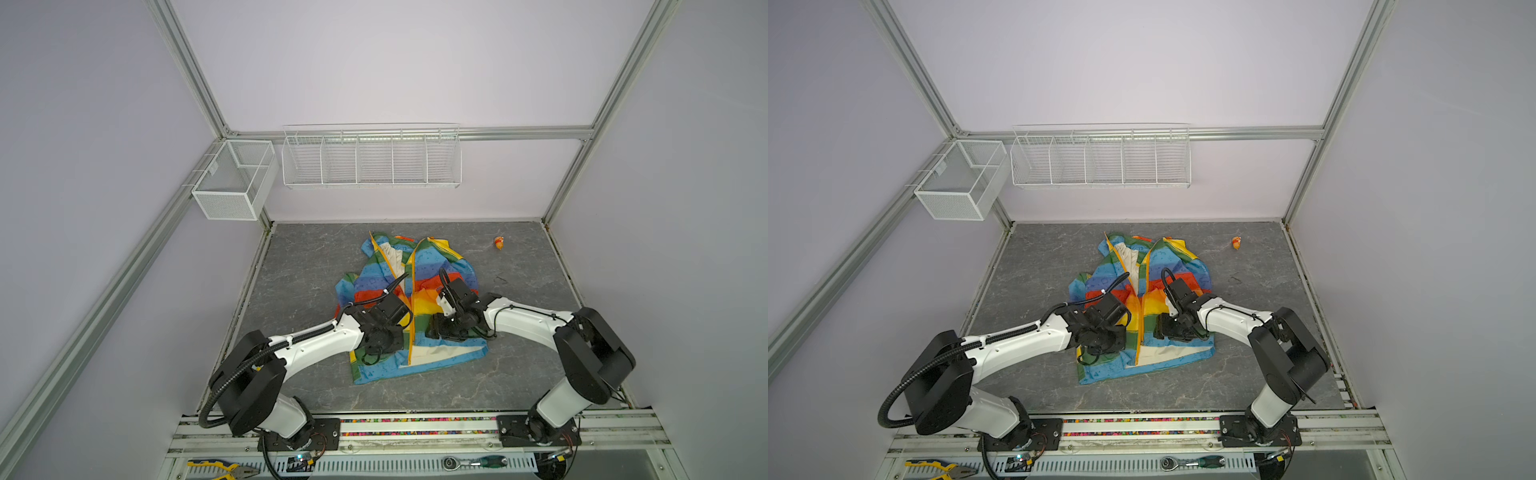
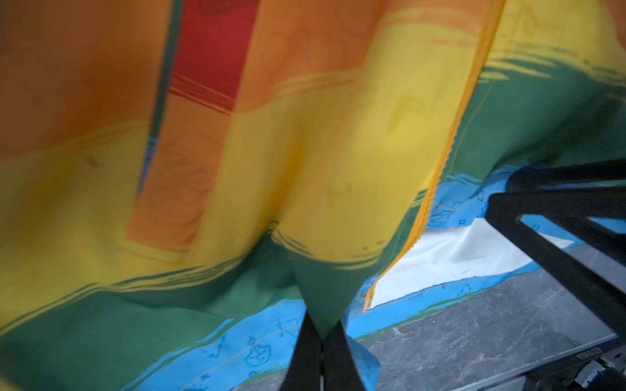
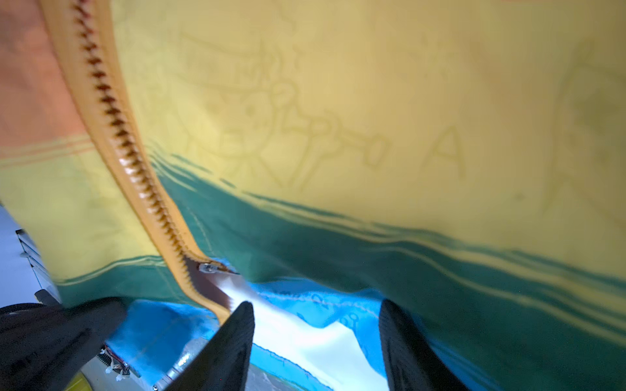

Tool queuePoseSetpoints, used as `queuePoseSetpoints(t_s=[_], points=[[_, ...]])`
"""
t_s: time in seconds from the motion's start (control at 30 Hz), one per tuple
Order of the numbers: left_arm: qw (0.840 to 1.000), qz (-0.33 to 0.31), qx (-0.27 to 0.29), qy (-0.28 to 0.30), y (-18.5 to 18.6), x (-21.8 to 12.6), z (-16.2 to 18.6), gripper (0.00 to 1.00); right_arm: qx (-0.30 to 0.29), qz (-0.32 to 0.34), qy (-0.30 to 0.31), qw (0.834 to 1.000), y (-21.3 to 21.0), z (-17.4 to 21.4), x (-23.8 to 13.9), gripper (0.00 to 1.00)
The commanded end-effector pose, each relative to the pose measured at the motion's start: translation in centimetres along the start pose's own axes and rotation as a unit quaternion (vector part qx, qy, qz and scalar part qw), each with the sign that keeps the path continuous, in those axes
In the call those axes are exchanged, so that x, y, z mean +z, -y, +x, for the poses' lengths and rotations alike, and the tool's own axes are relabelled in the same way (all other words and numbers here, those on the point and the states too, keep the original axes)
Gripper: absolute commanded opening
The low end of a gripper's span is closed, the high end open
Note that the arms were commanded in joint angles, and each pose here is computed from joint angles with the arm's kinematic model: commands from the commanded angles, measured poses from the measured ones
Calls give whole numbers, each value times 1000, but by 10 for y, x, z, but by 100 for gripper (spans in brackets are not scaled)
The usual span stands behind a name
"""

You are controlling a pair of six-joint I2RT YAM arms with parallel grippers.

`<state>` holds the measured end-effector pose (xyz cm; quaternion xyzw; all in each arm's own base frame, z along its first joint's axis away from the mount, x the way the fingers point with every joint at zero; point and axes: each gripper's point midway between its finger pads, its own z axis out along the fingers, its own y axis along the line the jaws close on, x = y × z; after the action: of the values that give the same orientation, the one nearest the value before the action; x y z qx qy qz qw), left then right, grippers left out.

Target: Zip up the jacket

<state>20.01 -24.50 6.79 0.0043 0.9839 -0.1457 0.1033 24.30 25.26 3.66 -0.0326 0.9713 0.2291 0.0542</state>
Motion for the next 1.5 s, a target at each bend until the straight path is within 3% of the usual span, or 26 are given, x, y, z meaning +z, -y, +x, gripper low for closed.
queuePoseSetpoints(t_s=[0.0,0.37,0.43,0.63,0.77,0.97,1.1,1.13,1.2,1.27,1.33,1.47], points=[[998,-57,6,-3,-41,-12,4,0,4,8,-3,1000,5,7,0,62],[995,-101,-17,2,-87,-4,-15,0,-5,11,15,1000,-3,-2,-18,62],[994,-109,-21,6,-92,-6,-20,4,-10,12,24,1000,-5,-4,-26,62],[994,-106,-27,19,-90,-24,-29,32,-42,16,75,996,-14,-17,-59,67],[995,-89,-30,41,-81,-45,-38,37,-65,10,125,990,-23,-28,-86,70],[994,-17,-18,104,-54,-92,-54,39,-81,13,224,971,-33,-48,-140,76],[982,59,11,178,-33,-127,-66,39,-79,31,306,948,-30,-65,-179,97],[976,74,16,206,-31,-136,-70,38,-79,35,323,942,-30,-69,-187,91],[963,90,13,254,-32,-151,-76,40,-76,35,346,935,-32,-76,-200,88],[949,97,6,299,-36,-168,-80,48,-80,34,357,930,-35,-83,-208,88],[936,102,-1,337,-42,-184,-83,63,-96,33,360,927,-41,-89,-212,89],[922,104,7,374,-43,-205,-86,84,-108,24,362,925,-45,-95,-213,91]])
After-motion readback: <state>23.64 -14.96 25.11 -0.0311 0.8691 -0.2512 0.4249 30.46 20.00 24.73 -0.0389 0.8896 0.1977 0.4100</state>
